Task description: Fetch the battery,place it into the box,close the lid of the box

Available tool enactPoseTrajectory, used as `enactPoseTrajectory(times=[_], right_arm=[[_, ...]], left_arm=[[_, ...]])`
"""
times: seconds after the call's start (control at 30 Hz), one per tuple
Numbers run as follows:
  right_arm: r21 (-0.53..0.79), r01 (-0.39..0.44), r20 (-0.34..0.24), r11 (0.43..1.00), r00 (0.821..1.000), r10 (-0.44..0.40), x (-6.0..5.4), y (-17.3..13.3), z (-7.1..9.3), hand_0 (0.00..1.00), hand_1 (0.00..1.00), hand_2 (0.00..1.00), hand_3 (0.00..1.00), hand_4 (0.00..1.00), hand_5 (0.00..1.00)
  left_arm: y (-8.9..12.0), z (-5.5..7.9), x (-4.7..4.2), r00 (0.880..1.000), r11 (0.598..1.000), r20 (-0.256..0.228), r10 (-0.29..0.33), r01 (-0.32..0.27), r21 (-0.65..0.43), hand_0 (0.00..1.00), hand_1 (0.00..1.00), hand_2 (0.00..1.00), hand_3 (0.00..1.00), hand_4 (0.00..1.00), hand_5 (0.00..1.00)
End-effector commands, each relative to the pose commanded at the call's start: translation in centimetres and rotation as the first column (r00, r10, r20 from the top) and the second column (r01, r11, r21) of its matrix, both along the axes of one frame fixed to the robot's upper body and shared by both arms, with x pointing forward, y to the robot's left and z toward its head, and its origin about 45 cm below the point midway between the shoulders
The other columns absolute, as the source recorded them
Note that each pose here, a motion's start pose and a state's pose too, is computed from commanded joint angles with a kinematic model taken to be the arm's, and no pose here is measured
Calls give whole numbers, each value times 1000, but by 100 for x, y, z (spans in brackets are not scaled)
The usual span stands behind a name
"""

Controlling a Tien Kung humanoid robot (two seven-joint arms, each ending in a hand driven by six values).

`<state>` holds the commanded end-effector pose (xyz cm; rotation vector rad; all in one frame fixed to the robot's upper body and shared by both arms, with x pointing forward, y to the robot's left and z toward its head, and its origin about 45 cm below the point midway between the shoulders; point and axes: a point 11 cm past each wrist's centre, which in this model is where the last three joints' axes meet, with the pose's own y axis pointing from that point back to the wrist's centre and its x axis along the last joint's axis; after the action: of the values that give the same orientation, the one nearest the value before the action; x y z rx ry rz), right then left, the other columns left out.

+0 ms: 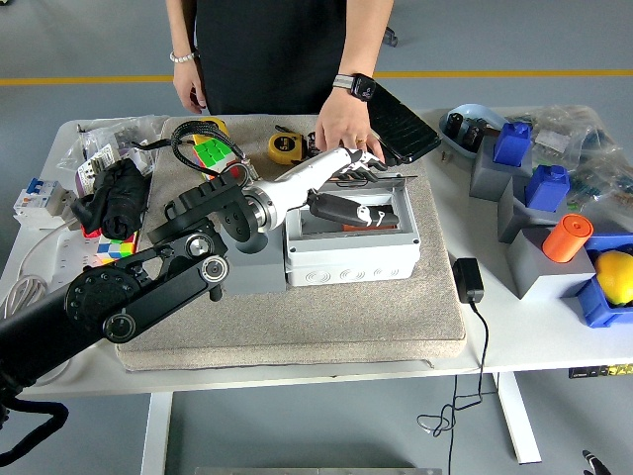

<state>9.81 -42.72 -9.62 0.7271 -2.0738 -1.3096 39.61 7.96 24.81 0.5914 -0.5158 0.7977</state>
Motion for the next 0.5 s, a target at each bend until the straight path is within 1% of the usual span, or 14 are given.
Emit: enactPoseTrajectory(times=[0.17,0.2,0.5], right_arm=[[1,1,1,1000,1000,-1,4,1,1,665,639,643,537,875,443],[1,1,1,1000,1000,-1,4,1,1,666,639,643,537,875,443],[0,0,-1,1000,1000,0,-5,1,-1,666,639,642,536,875,443]], left_arm=[[-5,-1,-9,1000,1000,-2,-2,2,0,727,745,766,806,998,477],[-5,-4,-12,1000,1000,-3,-3,3,0,708,742,766,806,998,477],[-10,-17,-57,1000,1000,-16,-12,12,0,702,738,766,805,998,478]])
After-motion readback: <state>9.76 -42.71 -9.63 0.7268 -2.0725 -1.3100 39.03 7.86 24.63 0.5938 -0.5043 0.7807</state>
